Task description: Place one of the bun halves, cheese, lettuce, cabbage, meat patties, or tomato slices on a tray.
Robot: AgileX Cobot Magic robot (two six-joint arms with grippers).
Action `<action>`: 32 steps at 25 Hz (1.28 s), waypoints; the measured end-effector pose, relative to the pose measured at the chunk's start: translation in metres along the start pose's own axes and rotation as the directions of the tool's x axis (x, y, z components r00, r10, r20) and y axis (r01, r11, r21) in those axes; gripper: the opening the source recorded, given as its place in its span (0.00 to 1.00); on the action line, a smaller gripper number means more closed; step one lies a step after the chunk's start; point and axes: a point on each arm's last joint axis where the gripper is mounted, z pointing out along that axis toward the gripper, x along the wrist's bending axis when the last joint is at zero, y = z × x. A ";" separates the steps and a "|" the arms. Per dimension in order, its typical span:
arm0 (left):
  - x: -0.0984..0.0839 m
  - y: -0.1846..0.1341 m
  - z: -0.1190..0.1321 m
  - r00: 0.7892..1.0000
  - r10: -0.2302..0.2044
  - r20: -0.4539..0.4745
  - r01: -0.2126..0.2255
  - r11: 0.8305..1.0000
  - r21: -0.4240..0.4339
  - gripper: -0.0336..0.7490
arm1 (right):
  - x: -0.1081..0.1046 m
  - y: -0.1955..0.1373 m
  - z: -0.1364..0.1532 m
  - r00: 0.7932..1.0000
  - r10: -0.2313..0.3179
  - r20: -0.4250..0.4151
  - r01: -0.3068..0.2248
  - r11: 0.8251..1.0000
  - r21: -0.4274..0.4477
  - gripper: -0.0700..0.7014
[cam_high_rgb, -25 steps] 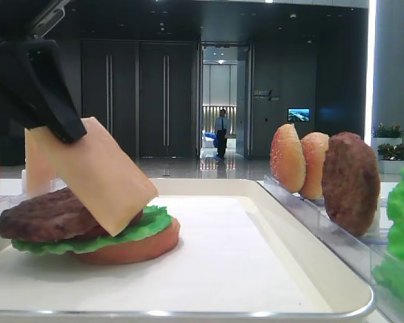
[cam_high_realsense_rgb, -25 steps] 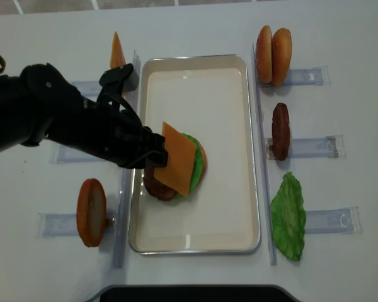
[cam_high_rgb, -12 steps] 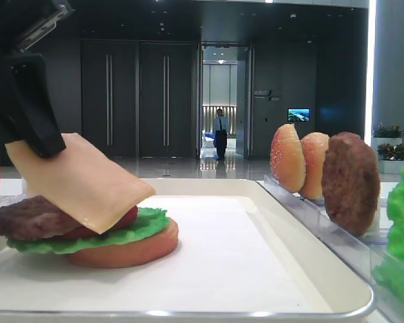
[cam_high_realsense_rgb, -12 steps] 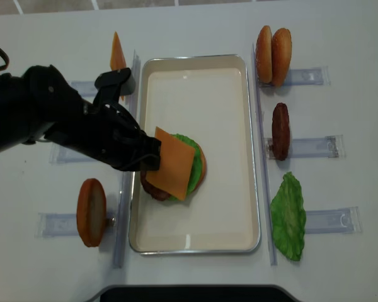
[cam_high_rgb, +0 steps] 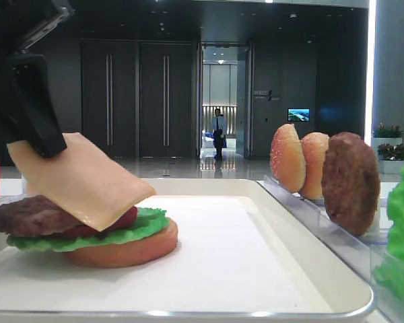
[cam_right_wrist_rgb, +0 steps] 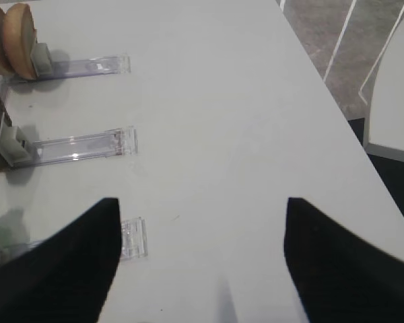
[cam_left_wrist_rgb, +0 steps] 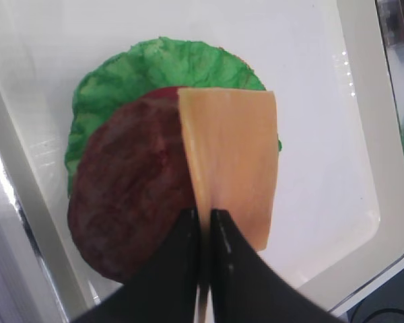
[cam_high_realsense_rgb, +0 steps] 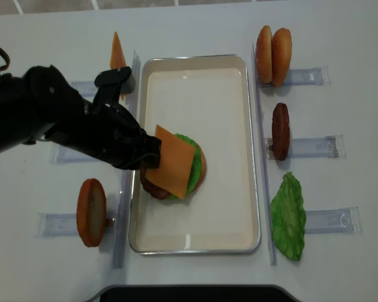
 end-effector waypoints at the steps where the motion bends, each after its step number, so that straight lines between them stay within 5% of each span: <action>1: 0.000 0.000 0.000 1.000 0.000 0.000 0.000 1.000 0.000 0.07 | 0.000 0.000 0.000 1.000 0.000 0.000 0.000 1.000 0.000 0.72; 23: 0.008 0.006 -0.004 0.994 -0.009 -0.110 0.007 1.000 -0.014 0.61 | 0.000 0.000 0.000 1.000 0.000 0.000 0.000 1.000 0.000 0.72; 32: -0.031 0.080 -0.067 0.994 0.044 -0.103 -0.057 0.990 -0.129 0.63 | 0.000 0.000 0.000 1.000 0.000 0.000 0.000 1.000 0.000 0.72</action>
